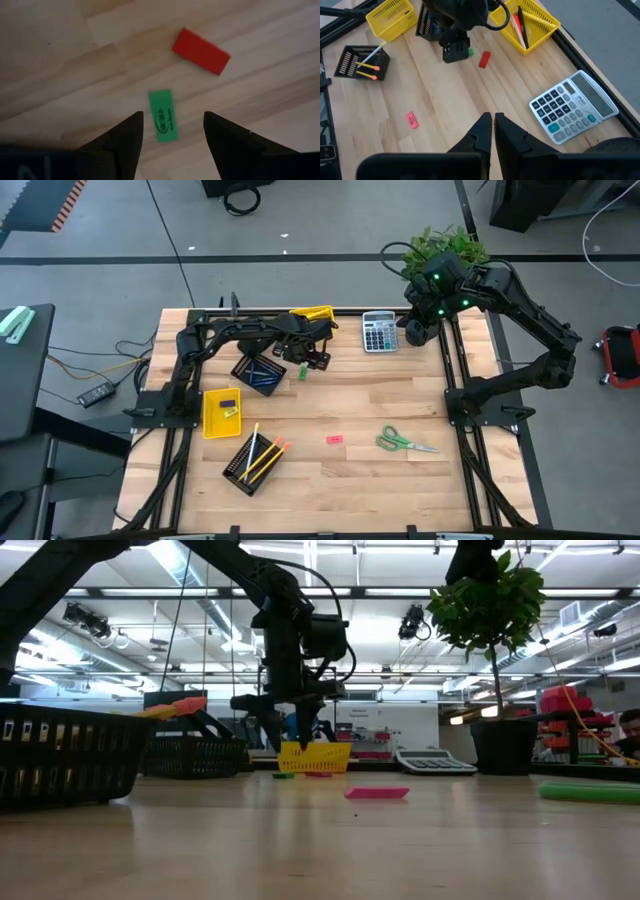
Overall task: Sort crayons/erasers/pens/pencils in bins
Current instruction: Put the green eraser into the bottom yellow basket
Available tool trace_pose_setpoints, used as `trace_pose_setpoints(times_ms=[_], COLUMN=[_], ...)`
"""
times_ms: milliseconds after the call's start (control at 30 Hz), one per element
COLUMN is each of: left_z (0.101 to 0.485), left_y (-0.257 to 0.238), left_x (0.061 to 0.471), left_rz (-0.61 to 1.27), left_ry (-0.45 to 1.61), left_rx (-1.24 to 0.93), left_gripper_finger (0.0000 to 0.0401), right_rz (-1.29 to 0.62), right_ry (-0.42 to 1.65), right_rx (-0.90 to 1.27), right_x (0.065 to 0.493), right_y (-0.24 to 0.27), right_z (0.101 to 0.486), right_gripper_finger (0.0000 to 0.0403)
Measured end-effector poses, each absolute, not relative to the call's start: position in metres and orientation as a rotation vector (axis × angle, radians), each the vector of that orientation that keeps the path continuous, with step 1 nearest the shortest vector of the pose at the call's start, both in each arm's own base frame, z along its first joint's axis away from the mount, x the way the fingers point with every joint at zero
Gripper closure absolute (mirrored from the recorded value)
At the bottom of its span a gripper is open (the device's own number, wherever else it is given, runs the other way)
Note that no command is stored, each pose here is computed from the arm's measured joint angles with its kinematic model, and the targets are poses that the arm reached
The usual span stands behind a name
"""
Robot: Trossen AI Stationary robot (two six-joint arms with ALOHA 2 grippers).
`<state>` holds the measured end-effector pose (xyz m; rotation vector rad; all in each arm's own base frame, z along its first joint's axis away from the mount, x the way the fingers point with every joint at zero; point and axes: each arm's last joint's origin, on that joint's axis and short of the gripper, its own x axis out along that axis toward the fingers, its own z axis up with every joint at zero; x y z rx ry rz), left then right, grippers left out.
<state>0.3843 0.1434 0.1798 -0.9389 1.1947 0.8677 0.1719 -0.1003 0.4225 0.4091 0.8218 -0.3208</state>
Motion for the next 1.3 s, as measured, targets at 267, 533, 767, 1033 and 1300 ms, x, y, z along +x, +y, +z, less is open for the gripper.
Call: trace_pose_setpoints(times_ms=[267,533,767,1033,1300], left_z=[0.179,0.179,0.179,0.18,0.18], left_y=[0.138,0.13,0.128,0.127,0.127], left_x=[0.387,0.389,0.389,0.39,0.39], left_rz=[0.829,0.805,0.791,0.789,0.788], left_ry=[1.211,1.228,1.232,1.232,1.233], left_rx=[-0.901,-0.879,-0.889,-0.889,-0.889], left_gripper_finger=[0.0184,0.0186,0.0185,0.0185,0.0189], right_rz=[-0.323,-0.352,-0.358,-0.373,-0.373], right_ry=[0.821,0.81,0.809,0.804,0.804], right_rx=[0.413,0.464,0.472,0.503,0.503], right_x=[0.172,0.172,0.172,0.172,0.172], right_y=[-0.1,-0.101,-0.101,-0.101,-0.101], right_z=[0.423,0.423,0.423,0.423,0.423], right_gripper_finger=[0.0377,0.0377,0.0377,0.0377,0.0377])
